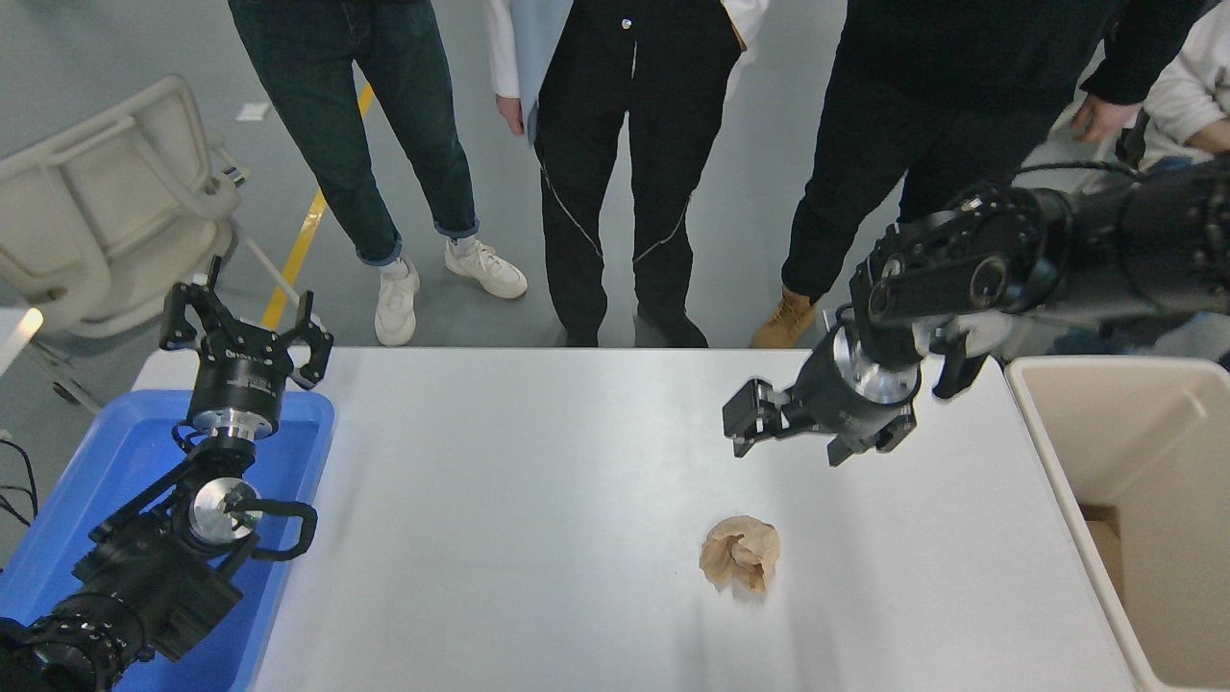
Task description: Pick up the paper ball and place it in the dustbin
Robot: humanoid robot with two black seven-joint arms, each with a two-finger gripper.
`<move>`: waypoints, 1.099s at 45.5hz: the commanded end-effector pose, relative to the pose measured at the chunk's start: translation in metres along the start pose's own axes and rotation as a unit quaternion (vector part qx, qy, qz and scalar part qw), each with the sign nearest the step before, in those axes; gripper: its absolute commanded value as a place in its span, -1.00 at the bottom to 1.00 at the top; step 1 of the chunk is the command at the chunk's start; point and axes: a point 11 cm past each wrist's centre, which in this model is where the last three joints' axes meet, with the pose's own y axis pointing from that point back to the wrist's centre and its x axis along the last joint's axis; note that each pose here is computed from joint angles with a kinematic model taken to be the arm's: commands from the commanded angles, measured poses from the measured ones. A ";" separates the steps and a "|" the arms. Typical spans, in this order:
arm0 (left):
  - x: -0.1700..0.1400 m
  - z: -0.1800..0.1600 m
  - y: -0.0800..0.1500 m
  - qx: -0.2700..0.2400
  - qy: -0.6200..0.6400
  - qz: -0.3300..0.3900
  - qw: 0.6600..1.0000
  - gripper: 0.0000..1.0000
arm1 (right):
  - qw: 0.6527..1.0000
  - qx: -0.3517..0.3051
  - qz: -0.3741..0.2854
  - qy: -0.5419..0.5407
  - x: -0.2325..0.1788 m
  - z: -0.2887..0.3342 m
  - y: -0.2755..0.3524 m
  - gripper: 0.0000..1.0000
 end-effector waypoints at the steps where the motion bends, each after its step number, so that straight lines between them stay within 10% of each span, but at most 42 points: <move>1: 0.000 0.000 0.000 0.000 0.000 0.000 1.000 0.98 | 1.000 -0.001 0.008 -0.030 -0.006 0.020 -0.050 1.00; 40: 0.000 0.000 0.000 0.000 0.000 0.000 1.000 0.98 | 0.993 0.038 0.023 -0.111 -0.023 0.036 -0.109 0.98; 46: 0.000 0.000 0.000 0.000 0.000 -0.001 1.000 0.98 | 0.993 0.037 0.027 -0.110 -0.025 0.038 -0.112 0.49; 50: 0.000 0.000 0.000 0.000 0.000 0.000 1.000 0.98 | 0.994 0.036 0.020 -0.104 -0.029 0.037 -0.113 -0.16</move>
